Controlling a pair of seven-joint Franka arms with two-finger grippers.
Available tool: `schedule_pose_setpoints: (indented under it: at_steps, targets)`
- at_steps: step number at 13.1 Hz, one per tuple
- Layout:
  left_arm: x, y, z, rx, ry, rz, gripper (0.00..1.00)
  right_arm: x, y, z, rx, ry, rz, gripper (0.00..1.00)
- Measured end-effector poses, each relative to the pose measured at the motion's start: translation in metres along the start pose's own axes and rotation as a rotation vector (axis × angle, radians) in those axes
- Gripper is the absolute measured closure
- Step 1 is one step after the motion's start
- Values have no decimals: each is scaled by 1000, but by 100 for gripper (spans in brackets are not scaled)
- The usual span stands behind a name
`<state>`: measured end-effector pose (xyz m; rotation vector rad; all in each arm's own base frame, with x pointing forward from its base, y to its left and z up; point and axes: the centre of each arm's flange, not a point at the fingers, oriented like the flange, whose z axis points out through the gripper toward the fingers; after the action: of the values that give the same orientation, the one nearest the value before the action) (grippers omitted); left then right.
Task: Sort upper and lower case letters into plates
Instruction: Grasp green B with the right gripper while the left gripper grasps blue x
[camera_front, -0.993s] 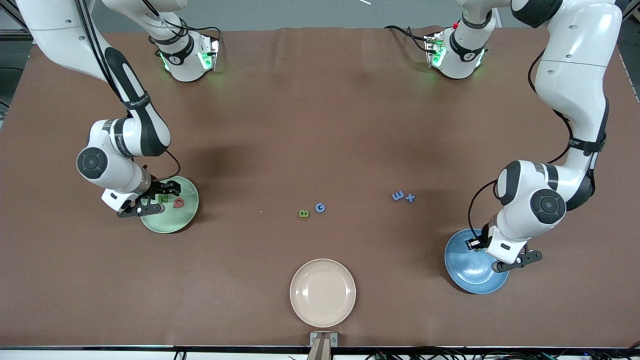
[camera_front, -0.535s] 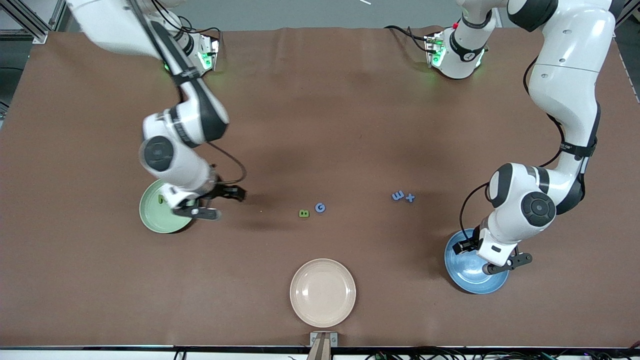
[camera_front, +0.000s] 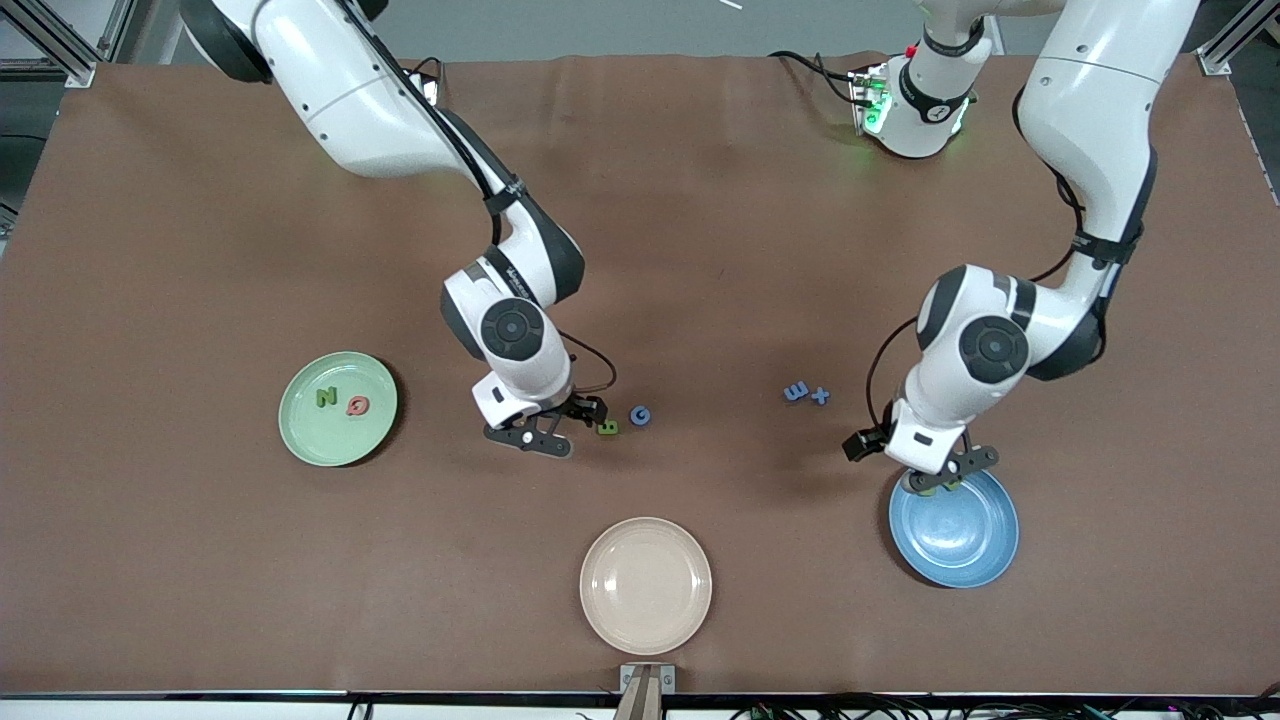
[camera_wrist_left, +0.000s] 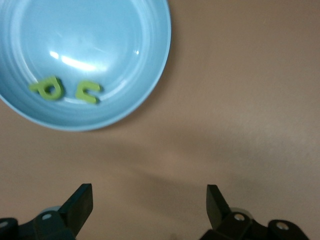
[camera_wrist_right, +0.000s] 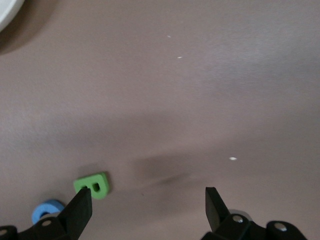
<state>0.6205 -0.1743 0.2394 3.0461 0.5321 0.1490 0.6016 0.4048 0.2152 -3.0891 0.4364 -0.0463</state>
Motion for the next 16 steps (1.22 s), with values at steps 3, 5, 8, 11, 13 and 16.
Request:
schedule_pose_setpoints:
  at_steps: [3, 5, 8, 11, 13, 16]
  targets:
    - [-30, -12, 27, -3, -18, -77, 0, -4, -24, 16, 22, 30, 28, 0]
    - [-42, -4, 31, 2, -27, -145, 2, -12, -35, 31, 45, 55, 46, 0]
    - [-59, 13, 33, 5, -34, -235, 6, -20, -40, 46, 37, 78, 31, 3]
    - [-71, 16, 41, 19, -49, -280, 18, -22, -44, 43, 35, 84, 21, 7]
    - [-80, 20, 49, 30, -63, -277, 22, -26, -48, 42, 33, 87, 11, 14]
    - [-87, 23, 55, 37, -72, -275, 28, -29, -50, 40, 16, 113, -26, 34]
